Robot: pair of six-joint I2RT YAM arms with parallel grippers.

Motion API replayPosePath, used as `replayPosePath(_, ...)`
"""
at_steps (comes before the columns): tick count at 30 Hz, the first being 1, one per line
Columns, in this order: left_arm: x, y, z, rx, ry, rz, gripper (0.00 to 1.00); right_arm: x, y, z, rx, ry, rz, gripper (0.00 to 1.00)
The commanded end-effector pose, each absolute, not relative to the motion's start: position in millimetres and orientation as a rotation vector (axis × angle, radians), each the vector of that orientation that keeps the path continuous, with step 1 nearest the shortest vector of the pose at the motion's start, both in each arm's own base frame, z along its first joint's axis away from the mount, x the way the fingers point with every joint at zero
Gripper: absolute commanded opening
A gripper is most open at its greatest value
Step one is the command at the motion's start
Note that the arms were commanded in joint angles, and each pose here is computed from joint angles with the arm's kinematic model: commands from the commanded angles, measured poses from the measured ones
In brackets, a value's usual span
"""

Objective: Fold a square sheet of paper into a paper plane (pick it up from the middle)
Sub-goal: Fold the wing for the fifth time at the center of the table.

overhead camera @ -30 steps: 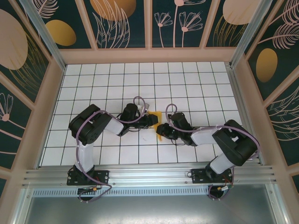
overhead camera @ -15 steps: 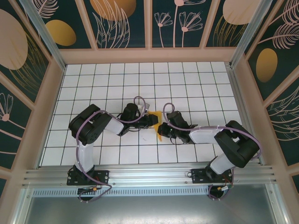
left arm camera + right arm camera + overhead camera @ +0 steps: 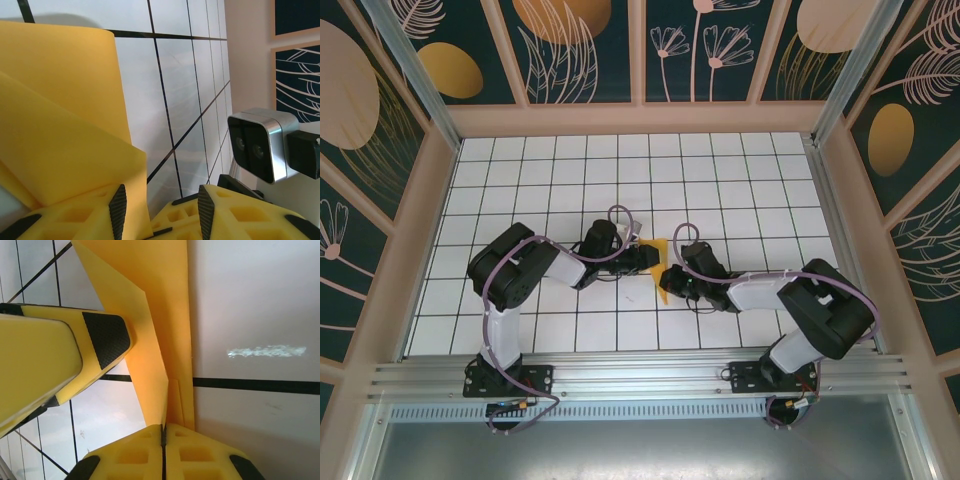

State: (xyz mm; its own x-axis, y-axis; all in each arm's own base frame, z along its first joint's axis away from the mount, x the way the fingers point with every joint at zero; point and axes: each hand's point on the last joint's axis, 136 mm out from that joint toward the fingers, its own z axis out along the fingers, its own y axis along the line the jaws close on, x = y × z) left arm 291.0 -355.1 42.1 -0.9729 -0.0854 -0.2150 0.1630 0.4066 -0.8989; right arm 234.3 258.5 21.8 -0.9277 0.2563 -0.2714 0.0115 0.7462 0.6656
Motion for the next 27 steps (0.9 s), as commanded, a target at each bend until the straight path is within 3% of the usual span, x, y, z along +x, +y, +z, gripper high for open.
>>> replayPosePath(1,293,-352,21,0.059,2.494,-1.511,0.44,232,248,26,0.221,2.611,0.934,0.14)
replayPosePath(12,291,-350,20,0.051,2.509,-1.505,0.44,238,247,66,0.145,2.498,0.962,0.23)
replayPosePath(27,292,-350,19,0.038,2.514,-1.502,0.44,232,265,83,0.061,2.463,1.104,0.07)
